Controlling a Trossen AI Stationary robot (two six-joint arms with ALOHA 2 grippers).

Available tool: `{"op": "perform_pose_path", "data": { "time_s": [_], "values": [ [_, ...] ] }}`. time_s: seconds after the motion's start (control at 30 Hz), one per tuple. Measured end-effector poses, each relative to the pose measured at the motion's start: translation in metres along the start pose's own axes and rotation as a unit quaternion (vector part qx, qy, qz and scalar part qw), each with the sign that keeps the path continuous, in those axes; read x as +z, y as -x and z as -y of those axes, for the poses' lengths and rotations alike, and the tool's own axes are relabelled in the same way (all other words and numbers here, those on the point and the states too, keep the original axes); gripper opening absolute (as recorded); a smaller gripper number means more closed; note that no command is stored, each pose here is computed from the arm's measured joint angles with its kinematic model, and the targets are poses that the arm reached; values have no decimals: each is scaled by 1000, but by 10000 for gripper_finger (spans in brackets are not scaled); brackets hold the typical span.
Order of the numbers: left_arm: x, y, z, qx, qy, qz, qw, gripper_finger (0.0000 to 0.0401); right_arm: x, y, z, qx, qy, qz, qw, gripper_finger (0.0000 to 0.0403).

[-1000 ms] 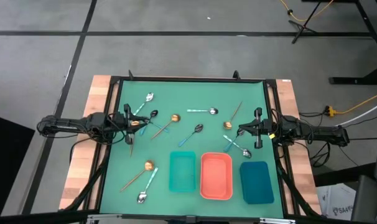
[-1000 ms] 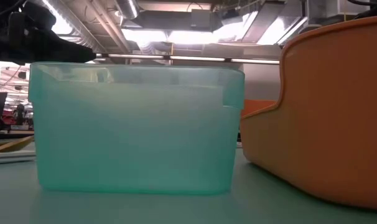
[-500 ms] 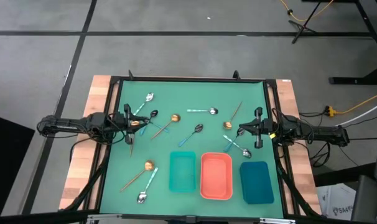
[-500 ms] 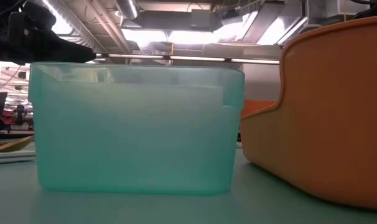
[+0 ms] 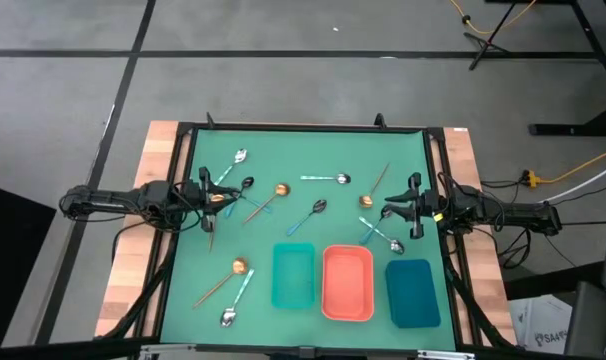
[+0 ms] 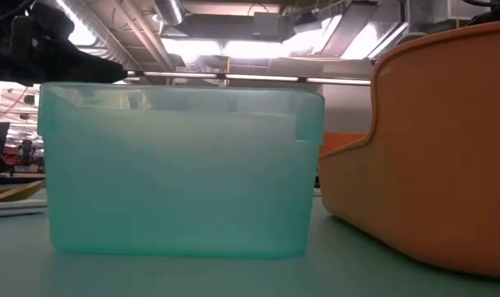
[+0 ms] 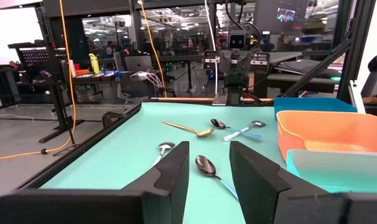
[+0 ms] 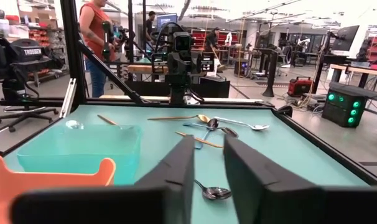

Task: Sort silverware by color (type)
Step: Put the golden spoon into the blue bin

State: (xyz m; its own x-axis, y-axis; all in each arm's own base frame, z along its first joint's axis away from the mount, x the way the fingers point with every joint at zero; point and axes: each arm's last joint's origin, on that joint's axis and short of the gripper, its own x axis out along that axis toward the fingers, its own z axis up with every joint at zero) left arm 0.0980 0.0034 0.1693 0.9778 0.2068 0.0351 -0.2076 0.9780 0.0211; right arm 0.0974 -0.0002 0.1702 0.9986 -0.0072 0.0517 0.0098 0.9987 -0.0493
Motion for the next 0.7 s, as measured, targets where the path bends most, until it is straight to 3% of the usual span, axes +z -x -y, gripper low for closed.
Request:
{"op": "perform_pose_path", "data": {
  "time_s": [0.33, 0.7],
  "values": [
    [0, 0, 0, 0, 0, 0, 1000, 110, 0, 0, 0, 0, 0, 0, 1000, 196],
    [0, 0, 0, 0, 0, 0, 1000, 110, 0, 0, 0, 0, 0, 0, 1000, 217]
  ]
}}
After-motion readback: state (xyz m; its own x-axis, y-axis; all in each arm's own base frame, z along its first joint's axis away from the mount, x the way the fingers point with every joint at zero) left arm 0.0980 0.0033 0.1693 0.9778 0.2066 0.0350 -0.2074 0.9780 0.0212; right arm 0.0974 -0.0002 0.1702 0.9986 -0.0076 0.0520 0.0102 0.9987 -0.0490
